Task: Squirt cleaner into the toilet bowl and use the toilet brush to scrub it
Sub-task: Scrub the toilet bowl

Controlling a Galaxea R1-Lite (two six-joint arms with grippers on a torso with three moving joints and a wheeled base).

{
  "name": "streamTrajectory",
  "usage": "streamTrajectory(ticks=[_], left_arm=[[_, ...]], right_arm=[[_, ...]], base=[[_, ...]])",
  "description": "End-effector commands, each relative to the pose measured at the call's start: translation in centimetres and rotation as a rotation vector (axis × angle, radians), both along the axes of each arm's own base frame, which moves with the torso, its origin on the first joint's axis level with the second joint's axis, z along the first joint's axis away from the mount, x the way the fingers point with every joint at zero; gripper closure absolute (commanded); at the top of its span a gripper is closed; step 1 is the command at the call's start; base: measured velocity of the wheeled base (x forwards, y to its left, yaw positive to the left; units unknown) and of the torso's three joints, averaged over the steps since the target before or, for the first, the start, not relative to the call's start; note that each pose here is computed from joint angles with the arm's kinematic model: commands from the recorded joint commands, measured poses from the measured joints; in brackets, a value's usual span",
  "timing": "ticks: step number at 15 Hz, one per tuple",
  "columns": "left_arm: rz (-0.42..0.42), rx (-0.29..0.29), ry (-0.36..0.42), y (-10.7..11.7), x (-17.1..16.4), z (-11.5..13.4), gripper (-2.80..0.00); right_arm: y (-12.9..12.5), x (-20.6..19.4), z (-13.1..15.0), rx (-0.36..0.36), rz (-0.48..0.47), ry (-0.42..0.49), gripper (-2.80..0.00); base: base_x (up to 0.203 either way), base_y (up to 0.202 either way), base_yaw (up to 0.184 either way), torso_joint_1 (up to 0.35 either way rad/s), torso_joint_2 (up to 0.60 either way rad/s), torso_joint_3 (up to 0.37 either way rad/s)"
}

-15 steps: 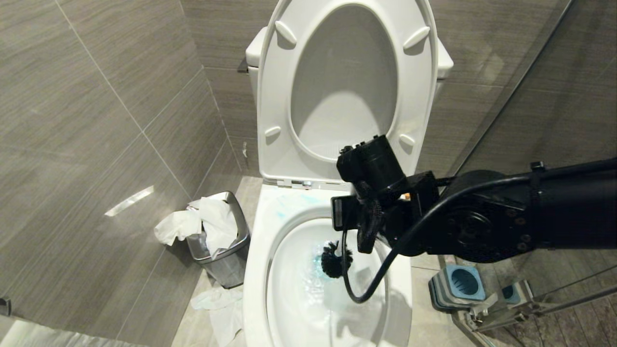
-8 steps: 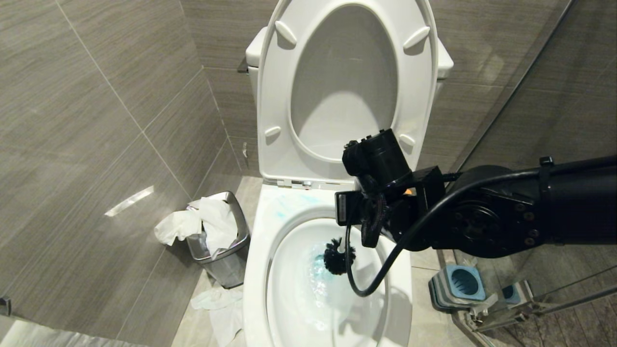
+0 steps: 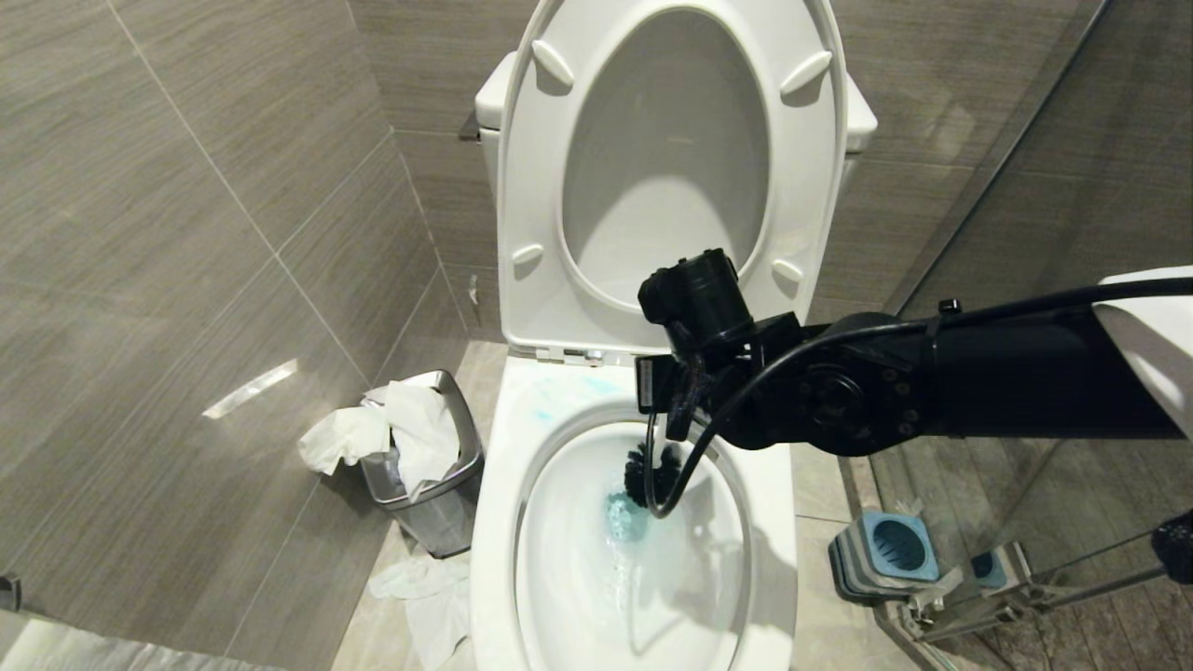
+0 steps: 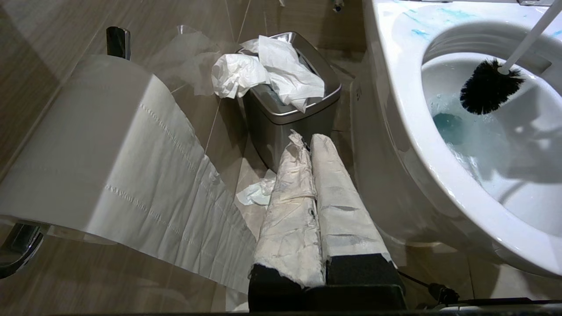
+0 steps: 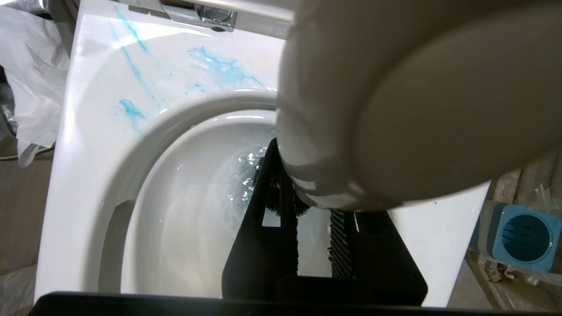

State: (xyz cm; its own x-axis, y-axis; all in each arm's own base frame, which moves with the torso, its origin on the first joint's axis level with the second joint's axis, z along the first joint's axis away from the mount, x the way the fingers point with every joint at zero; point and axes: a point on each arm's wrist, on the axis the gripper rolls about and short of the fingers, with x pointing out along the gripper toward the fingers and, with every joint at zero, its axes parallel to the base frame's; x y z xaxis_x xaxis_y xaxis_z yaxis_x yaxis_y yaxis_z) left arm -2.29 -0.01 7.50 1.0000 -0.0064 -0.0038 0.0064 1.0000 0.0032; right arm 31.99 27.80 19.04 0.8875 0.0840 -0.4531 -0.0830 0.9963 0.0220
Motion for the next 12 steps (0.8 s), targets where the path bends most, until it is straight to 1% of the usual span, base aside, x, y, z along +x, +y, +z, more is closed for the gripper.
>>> streamTrajectory(ticks=[1,7,10,12], left_arm=[[0.0,0.0,0.002,0.0,0.0,0.0,0.0],[0.0,-0.002,0.002,0.0,0.0,0.0,0.0],[0.0,-0.002,0.002,0.0,0.0,0.0,0.0],[0.0,-0.002,0.002,0.0,0.0,0.0,0.0]], right_arm=[[1.1,1.1,-0.8,-0.007,0.005,-0.004,0.0],[4.8,0.2,-1.5,-0.018,0.094,-0.021,0.0],[6.6,-1.5,-2.0,-0.027,0.148,-0.012,0.0],[7.3,-3.1,-2.0,-0.03,0.184,-0.004,0.0]], base=[[0.0,0.0,0.0,0.0,0.0,0.0],[0.0,0.0,0.0,0.0,0.0,0.0],[0.0,0.0,0.0,0.0,0.0,0.0],[0.0,0.0,0.0,0.0,0.0,0.0]])
